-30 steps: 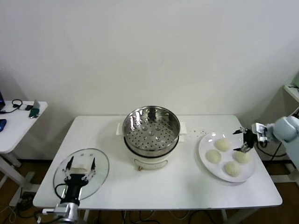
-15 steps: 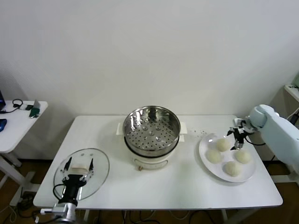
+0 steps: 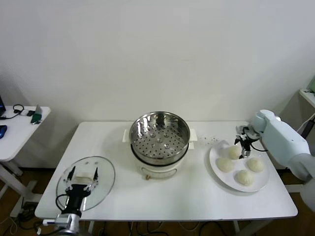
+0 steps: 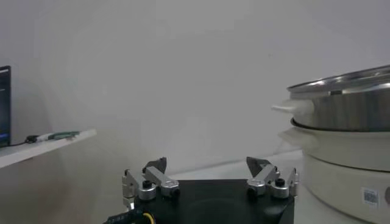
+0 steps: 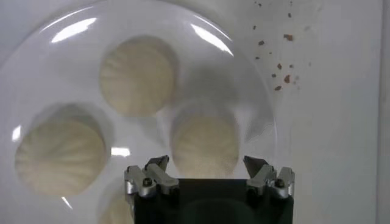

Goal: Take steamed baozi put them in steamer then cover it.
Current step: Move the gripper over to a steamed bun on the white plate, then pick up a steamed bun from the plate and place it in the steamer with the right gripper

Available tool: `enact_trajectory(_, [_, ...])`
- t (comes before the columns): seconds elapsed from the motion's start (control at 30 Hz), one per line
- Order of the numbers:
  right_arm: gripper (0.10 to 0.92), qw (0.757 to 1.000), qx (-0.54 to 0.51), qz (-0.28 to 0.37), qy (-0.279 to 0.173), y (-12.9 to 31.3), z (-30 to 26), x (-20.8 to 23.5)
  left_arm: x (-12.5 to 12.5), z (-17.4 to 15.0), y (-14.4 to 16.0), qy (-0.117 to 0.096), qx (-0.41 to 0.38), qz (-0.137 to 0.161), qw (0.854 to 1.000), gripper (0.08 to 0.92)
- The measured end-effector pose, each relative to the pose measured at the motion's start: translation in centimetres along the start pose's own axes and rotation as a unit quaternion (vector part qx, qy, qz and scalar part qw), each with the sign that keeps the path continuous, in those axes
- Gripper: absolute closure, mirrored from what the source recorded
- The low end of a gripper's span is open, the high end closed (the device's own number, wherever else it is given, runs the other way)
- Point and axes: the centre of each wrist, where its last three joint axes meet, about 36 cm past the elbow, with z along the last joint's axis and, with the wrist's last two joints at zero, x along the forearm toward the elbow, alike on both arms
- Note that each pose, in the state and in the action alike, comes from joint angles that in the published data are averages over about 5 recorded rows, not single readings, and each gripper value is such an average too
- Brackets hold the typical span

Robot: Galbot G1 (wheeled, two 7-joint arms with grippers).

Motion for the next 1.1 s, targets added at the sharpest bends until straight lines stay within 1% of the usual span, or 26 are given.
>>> enact_trajectory(0.2, [0.207,1.000,0.007,-0.006,0.007,-0.2,-0.6,-0.5,0.1,0.1,0.0,0.001,0.000,-0.001,1.000,0.177])
enact_trajectory(0.57, [0.281,1.000,0.014,-0.011,0.013,-0.4,-0.9,-0.8,0.1,0.0,0.2,0.000,-0.001,-0.003,1.000,0.177])
enact_trajectory(0.73, [0.292,1.000,0.015,-0.010,0.013,-0.5,-0.7,-0.5,0.2,0.1,0.2,0.000,-0.001,-0.005,1.000,0.177])
enact_trajectory(0.93, [0.293,1.000,0.023,-0.005,0.013,-1.1,-0.7,1.0,0.3,0.0,0.4,-0.001,-0.001,-0.007,1.000,0.177])
enact_trajectory(1.1, [0.293,0.999,0.049,0.008,0.012,-2.4,-1.5,4.1,0.5,-0.2,0.5,-0.001,0.000,-0.009,1.000,0.177])
